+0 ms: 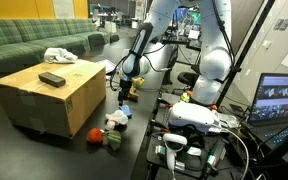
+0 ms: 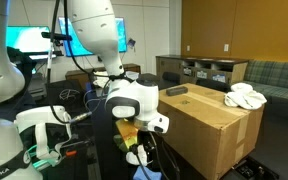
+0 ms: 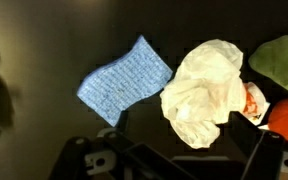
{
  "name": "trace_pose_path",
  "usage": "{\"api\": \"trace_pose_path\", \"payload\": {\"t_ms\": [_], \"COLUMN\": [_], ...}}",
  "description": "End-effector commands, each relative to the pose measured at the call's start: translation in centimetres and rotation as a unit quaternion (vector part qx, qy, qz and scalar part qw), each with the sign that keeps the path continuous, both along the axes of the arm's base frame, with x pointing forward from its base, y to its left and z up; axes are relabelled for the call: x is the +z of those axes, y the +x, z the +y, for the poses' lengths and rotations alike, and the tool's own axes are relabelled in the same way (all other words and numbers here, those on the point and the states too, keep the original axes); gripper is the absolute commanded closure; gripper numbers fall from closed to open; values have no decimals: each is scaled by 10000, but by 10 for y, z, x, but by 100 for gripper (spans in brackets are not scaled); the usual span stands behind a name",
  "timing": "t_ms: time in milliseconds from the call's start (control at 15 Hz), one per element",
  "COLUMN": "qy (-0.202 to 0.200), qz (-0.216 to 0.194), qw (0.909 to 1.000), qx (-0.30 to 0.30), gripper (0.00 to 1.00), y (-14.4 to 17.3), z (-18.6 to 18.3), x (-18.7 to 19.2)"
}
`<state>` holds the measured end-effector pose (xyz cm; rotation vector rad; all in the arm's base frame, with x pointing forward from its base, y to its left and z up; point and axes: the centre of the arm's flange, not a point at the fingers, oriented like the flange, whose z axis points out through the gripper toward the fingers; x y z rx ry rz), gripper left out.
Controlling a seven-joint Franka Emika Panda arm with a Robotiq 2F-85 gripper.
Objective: Pick up the objects that were on the table and put them on top of the box. Pick up the objects that were on top of the box and put them on the table.
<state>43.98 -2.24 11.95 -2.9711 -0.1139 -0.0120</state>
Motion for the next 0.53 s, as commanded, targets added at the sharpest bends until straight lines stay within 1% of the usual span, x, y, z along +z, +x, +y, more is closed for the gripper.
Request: {"api": "trace_pose_path", "payload": {"t_ms": [0,200,467], "qy": [-268,-481,-797], "qz": [-265,-425,-529], "qw": [9972,9909,9795], "qx": [-652,-1185,-1773], "gripper": [0,0,0], "y": [-5,-4,-9], "z": [-13,-25,-27], "x": [-14,-28,-49]}}
